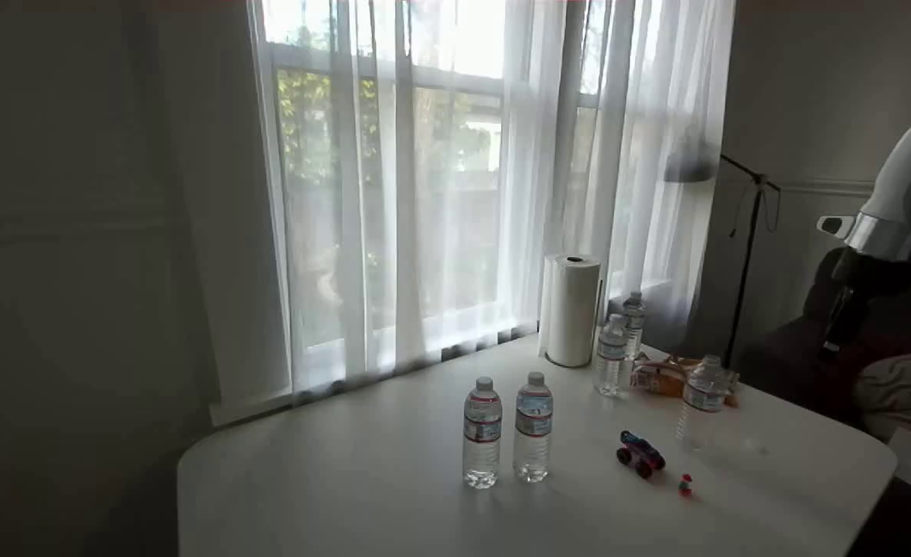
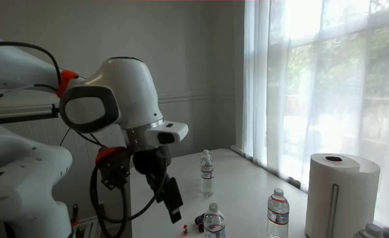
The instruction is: Cover the lid on the open bottle
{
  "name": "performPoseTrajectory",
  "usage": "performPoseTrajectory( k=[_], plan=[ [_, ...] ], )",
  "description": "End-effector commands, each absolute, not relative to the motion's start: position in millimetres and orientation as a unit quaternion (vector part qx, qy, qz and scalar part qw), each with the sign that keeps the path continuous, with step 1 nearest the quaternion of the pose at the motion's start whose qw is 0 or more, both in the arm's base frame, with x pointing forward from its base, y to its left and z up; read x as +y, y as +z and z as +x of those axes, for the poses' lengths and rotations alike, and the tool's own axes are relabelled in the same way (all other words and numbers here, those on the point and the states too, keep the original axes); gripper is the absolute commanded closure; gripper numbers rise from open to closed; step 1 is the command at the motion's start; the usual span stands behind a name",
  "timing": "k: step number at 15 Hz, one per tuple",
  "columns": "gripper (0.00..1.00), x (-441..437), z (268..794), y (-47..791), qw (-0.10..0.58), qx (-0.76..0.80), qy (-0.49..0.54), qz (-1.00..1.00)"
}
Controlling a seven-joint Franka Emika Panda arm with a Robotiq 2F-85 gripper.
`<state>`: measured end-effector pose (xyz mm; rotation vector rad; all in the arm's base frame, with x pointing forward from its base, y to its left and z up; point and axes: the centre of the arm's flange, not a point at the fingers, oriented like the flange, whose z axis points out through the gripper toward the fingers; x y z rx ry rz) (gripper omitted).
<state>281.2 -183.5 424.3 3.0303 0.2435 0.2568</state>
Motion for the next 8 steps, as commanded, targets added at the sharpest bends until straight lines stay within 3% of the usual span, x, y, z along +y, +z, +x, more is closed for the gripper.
performPoseTrajectory(
  k=[1, 8],
  plan=[
    [0.0, -182, 281, 421, 0.043, 0.081, 0.08, 0.993],
    [0.0, -198, 289, 397, 0.042, 0.013, 0.069, 0.997]
  ],
)
